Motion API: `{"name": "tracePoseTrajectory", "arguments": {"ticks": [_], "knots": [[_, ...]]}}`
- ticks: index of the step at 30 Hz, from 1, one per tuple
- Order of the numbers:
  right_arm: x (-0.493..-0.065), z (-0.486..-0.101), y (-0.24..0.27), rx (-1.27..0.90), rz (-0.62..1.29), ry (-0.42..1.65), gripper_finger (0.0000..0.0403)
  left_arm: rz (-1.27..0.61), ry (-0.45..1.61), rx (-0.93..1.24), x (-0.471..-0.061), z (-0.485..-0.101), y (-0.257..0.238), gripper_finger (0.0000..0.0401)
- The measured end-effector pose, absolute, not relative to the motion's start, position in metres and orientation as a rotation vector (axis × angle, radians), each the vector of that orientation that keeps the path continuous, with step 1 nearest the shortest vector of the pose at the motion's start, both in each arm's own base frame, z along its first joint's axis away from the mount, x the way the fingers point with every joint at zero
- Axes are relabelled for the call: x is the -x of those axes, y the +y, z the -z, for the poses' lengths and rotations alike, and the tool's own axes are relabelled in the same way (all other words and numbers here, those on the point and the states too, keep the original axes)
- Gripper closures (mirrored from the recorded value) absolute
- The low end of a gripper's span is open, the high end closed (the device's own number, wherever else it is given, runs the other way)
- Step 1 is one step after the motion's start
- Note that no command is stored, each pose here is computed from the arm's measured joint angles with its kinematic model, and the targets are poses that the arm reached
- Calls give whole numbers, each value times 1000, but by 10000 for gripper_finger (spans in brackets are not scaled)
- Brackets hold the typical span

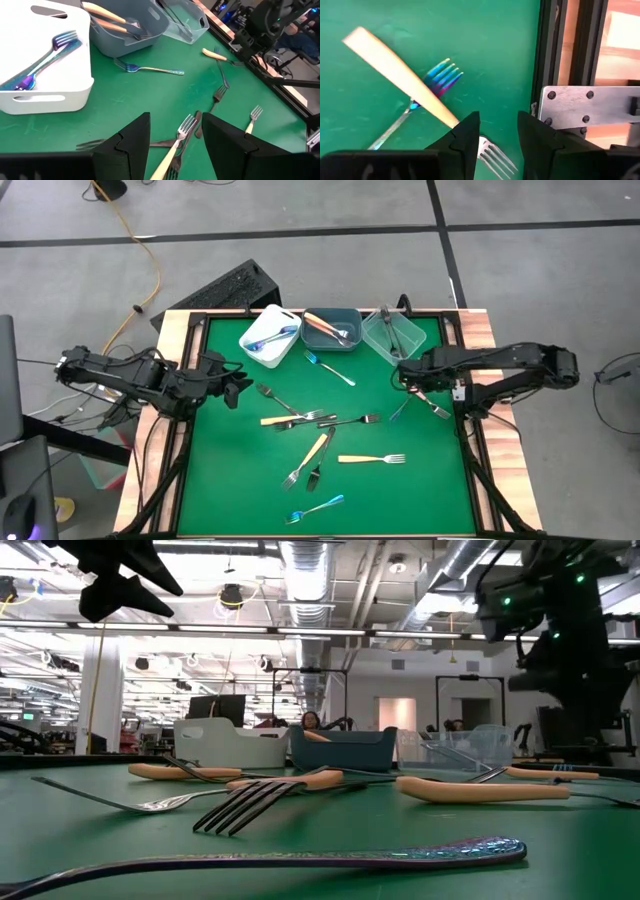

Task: Sort silverware by color (type)
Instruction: Put the yellow fork into the blue bin

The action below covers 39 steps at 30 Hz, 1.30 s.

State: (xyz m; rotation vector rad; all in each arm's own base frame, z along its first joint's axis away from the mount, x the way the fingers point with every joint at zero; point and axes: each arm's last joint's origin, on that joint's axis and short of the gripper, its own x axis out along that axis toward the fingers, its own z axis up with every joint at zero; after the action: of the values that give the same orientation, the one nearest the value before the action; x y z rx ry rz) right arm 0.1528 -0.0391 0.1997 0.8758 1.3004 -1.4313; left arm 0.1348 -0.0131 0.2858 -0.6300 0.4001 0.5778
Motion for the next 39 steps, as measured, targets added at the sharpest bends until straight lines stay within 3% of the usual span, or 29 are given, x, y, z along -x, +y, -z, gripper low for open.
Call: {"name": "tracePoseTrajectory", "arguments": {"ticks": [12, 20, 31, 36, 39], "knots": [[-179, -154, -44, -737, 1502, 1543, 257, -572, 409, 593, -135, -286, -13, 239], [-205, -127, -45, -816, 1281, 1585, 257, -572, 410, 592, -135, -286, -13, 239], [-283, -179, -34, -837, 905, 1322, 257, -564, 418, 561, -135, -286, -13, 239], [-315, -206, -30, -643, 640, 1157, 257, -564, 418, 561, -135, -286, -13, 239], [-324, -218, -25, -524, 578, 1100, 257, -564, 418, 561, -135, -286, -13, 239]]}}
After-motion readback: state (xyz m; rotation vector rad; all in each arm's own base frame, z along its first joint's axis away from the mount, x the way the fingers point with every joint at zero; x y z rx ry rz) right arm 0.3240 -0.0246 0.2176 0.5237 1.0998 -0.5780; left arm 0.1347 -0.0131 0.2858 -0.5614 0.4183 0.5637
